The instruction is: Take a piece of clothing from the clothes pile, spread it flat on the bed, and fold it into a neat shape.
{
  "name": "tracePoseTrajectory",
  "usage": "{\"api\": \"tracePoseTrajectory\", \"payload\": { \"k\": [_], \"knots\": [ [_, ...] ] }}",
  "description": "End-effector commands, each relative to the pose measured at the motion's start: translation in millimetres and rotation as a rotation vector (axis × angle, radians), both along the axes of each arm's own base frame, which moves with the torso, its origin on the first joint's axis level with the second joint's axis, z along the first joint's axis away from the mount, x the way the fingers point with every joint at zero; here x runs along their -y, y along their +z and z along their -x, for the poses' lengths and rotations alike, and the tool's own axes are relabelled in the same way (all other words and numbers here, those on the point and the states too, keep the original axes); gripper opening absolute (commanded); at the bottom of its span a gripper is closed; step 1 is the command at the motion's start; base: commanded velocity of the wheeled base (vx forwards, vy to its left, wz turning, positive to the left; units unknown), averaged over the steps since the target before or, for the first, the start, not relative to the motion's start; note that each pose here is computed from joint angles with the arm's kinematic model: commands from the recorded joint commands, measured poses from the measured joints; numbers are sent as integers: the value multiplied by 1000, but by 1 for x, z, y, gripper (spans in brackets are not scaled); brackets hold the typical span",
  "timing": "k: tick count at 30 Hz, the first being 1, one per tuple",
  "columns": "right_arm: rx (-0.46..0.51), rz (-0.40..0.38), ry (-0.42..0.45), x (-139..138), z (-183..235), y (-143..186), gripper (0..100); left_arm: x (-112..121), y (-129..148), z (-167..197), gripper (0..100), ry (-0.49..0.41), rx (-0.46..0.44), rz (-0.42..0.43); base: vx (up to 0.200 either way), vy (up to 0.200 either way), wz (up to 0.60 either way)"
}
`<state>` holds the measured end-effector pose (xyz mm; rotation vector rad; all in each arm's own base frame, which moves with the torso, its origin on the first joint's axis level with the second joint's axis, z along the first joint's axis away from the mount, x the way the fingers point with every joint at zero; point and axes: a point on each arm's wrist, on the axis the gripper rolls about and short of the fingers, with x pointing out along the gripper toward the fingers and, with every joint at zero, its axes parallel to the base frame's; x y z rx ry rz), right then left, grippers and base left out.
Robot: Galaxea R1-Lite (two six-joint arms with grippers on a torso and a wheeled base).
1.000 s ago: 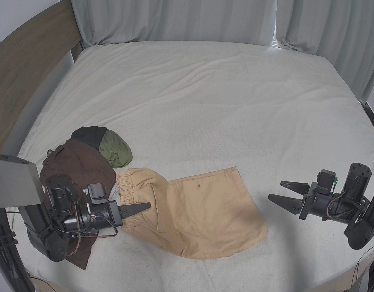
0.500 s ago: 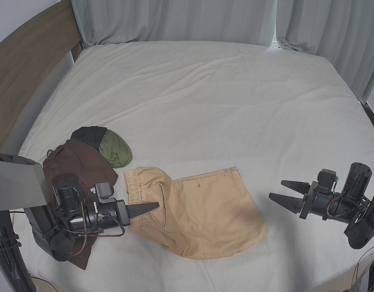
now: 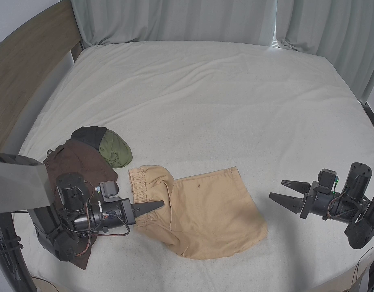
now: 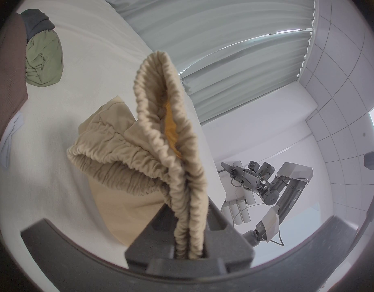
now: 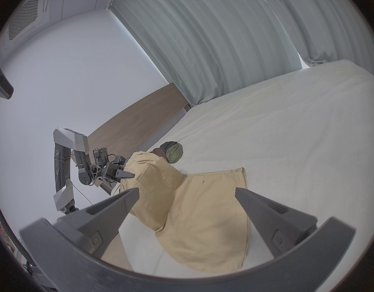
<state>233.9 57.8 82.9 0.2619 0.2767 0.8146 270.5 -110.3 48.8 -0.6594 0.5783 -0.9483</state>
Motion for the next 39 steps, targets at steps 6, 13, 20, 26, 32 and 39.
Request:
{"api": "tracePoseTrajectory", "payload": {
  "k": [6, 13, 20, 26, 32, 39],
  "knots": [
    [-3, -1, -10, 3, -1, 0, 100, 13, -7, -2, 0, 8, -6, -15, 0, 0, 0],
    [0, 0, -13, 3, -1, 0, 100, 24, -6, -5, 0, -18, 7, -1, 0, 0, 0],
    [0, -1, -13, 3, -1, 0, 100, 40, -10, -10, 0, -14, 18, -1, 0, 0, 0],
    [0, -1, -14, 4, -2, 0, 100, 48, -11, -13, 0, -11, 27, 2, 0, 0, 0],
    [3, -2, -24, 6, -3, 0, 100, 53, -10, -16, 0, -18, 26, 18, 0, 0, 0],
    [5, -2, -25, 6, -3, 1, 100, 64, -8, -18, 0, -37, 22, 41, 0, 0, 0]
  ]
}}
